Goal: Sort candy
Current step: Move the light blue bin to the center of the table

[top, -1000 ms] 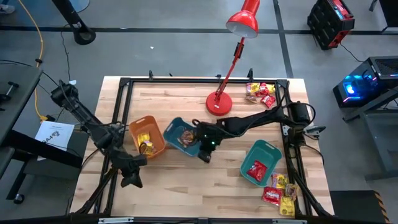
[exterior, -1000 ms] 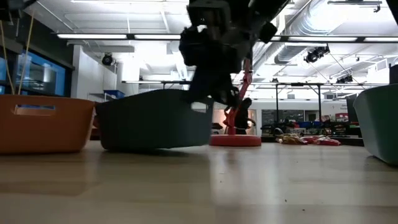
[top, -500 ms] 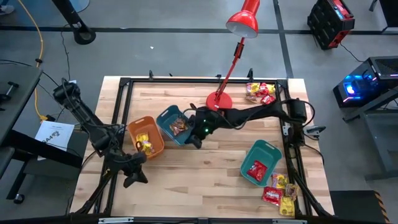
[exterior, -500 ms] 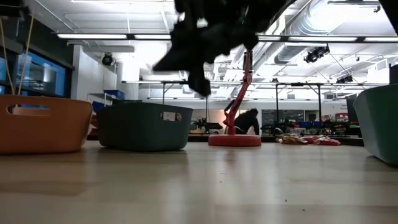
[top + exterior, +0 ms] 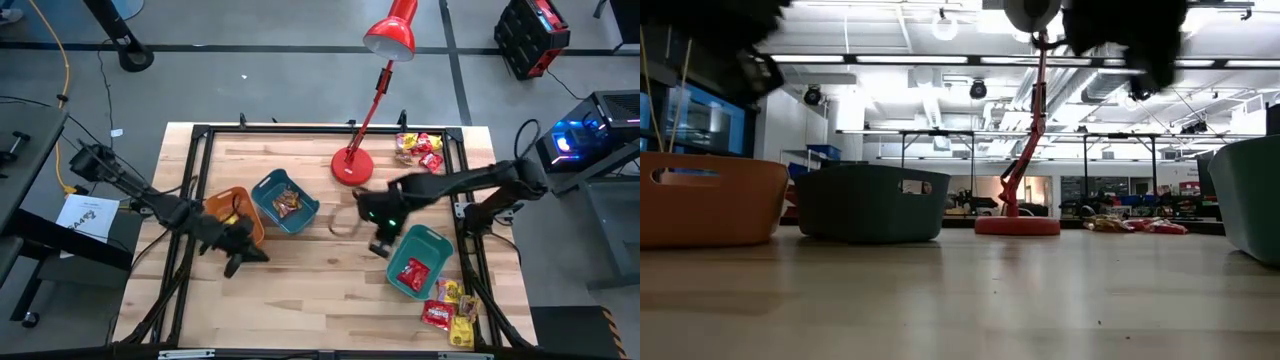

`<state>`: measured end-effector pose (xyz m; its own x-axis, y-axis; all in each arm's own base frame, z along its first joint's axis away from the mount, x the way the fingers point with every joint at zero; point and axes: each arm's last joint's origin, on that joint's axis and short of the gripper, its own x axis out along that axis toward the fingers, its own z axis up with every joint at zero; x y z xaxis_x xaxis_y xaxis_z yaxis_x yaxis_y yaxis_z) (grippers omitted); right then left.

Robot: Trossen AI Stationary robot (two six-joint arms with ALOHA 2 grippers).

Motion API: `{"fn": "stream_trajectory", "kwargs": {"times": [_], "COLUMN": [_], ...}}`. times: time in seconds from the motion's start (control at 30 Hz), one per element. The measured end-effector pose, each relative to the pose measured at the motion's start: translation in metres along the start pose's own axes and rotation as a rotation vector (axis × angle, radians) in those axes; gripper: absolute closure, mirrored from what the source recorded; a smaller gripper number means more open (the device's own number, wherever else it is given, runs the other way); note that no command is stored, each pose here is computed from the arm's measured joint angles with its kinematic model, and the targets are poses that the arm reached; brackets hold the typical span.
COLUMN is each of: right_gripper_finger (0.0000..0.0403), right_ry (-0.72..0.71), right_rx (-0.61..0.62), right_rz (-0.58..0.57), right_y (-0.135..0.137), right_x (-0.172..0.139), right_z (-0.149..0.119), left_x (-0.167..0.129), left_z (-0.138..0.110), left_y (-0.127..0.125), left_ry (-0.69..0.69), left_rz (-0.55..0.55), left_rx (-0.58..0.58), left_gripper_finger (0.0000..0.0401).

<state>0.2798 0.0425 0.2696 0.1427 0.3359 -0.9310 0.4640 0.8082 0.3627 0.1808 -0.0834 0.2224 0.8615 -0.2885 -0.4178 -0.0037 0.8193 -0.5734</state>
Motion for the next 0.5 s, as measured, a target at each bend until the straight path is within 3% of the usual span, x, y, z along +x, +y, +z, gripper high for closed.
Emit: {"fn": "stream_trajectory", "kwargs": {"times": [0.13, 0.3, 0.5], "right_gripper_finger": [0.0403, 0.0403, 0.0403], "right_ry": [0.104, 0.18, 0.033], "right_rx": [0.106, 0.2, 0.266], "right_rz": [-0.116, -0.221, -0.291], "right_y": [-0.001, -0.012, -0.029], "right_x": [0.024, 0.053, 0.069], "right_z": [-0.035, -0.06, -0.052], "left_x": [0.004, 0.003, -0.006], "left_z": [0.026, 0.06, 0.085], "left_y": [0.012, 0.002, -0.017], "left_ry": [-0.084, -0.167, -0.251], "left_rz": [0.086, 0.1, 0.095], "left_rx": [0.052, 0.2, 0.374], "left_gripper_finger": [0.0401, 0.0401, 0.0401]}}
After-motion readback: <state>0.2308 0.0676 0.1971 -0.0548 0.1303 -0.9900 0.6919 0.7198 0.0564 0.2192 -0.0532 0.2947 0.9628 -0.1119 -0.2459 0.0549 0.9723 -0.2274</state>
